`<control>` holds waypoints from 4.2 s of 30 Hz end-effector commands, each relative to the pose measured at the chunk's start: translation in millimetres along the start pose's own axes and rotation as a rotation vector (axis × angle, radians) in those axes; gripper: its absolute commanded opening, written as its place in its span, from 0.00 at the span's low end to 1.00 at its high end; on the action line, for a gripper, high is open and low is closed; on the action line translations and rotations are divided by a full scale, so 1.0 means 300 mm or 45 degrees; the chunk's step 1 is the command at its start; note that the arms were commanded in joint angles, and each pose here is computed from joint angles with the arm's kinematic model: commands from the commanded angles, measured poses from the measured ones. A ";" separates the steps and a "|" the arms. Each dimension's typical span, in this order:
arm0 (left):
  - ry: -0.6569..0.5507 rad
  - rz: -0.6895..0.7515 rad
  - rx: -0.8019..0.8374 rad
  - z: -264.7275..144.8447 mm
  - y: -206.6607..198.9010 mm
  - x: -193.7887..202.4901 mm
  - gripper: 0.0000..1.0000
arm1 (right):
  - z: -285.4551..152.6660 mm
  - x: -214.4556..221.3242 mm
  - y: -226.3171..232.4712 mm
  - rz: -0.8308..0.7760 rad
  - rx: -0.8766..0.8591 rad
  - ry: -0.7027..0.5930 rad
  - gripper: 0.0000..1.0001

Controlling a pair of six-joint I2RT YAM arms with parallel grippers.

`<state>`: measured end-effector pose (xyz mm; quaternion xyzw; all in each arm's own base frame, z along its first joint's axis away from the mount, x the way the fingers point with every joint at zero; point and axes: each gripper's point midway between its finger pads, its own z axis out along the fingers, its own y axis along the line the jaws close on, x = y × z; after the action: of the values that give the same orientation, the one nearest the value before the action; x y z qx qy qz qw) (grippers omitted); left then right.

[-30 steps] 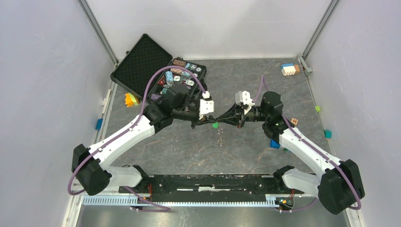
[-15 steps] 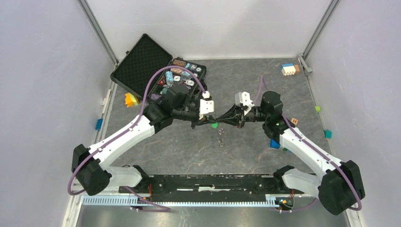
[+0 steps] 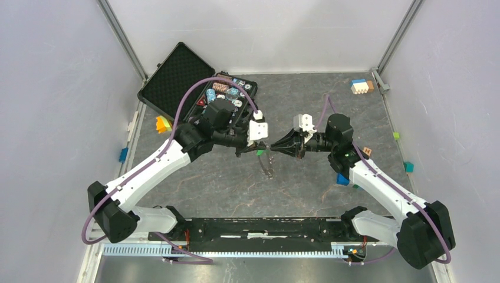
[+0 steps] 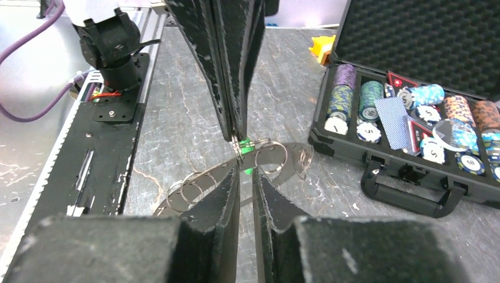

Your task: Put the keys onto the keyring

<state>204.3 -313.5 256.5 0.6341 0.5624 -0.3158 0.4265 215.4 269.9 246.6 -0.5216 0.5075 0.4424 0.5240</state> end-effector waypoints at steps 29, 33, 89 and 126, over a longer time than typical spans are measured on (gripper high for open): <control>0.077 0.105 0.074 0.007 -0.008 -0.053 0.02 | -0.023 -0.100 0.003 -0.185 -0.016 0.051 0.46; 0.075 0.105 0.083 0.014 -0.011 -0.055 0.02 | -0.008 -0.094 0.007 -0.178 -0.034 0.054 0.45; -0.062 0.067 -0.046 -0.012 0.027 0.003 0.61 | 0.026 -0.166 0.005 -0.089 -0.056 -0.072 0.00; -0.290 -0.144 0.174 0.140 -0.026 -0.028 0.02 | 0.019 -0.098 -0.009 -0.034 -0.006 -0.125 0.00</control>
<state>206.0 -338.0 223.5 0.5906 0.5591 -0.4093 0.4134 217.5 274.4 268.5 -0.5047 0.4961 0.4626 0.5339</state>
